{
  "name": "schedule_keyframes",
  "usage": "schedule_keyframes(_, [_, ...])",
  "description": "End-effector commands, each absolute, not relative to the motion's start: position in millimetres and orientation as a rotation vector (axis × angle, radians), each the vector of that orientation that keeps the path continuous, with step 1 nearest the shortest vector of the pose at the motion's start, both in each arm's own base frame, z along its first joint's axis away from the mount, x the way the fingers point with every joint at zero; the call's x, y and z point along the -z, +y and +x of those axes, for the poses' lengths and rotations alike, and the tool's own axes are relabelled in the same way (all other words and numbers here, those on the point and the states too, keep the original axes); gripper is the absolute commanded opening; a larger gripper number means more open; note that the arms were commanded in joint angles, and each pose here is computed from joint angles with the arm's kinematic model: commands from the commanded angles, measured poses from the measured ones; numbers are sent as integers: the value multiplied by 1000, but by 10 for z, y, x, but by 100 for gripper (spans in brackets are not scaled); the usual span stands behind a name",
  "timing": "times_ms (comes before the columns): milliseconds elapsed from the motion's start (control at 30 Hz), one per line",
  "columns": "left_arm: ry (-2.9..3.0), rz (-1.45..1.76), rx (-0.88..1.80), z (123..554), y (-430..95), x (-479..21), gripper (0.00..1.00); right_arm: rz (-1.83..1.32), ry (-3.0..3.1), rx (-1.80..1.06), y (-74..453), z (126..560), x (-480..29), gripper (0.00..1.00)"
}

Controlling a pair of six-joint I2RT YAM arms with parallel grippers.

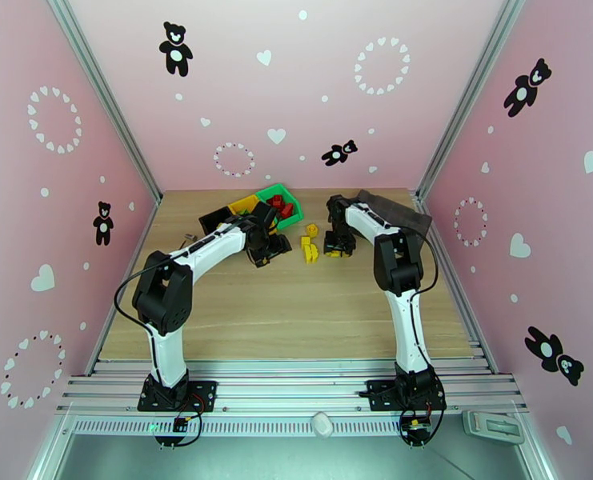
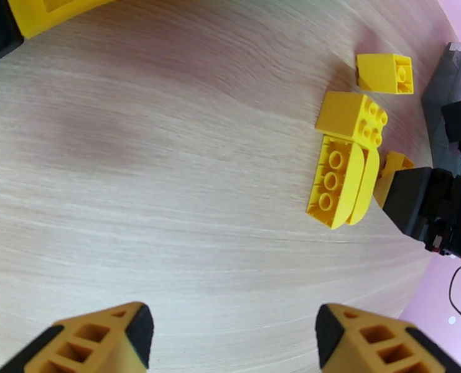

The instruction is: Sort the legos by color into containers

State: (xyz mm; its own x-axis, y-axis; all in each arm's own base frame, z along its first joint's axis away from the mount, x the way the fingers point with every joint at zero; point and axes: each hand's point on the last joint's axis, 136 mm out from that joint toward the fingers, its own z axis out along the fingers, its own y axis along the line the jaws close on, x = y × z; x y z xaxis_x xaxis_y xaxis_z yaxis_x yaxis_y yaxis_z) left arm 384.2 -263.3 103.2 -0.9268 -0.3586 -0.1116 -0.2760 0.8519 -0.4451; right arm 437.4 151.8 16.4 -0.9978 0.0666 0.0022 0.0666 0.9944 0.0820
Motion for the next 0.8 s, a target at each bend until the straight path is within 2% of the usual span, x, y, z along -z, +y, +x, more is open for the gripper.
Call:
schedule_keyframes(0, [2801, -495, 715, 3831, -2655, -1247, 74, 95, 3125, -182, 1597, 4343, -284, 40])
schedule_keyframes(100, [2796, -509, 783, 3878, -2694, -1311, 74, 72, 3094, -198, 1643, 4346, -416, 35])
schedule_keyframes(300, [2779, -511, 960, 4049, -2788, -1543, 73, 8, 3004, -293, 1810, 4309, -830, 32])
schedule_keyframes(567, [2818, -414, 1126, 4181, -2958, -1667, 70, -296, 2896, -697, 2535, 4010, -1283, 32])
schedule_keyframes(767, [2835, -392, 1175, 4146, -2976, -1613, 63, -485, 2802, -965, 2985, 3730, -1532, 32])
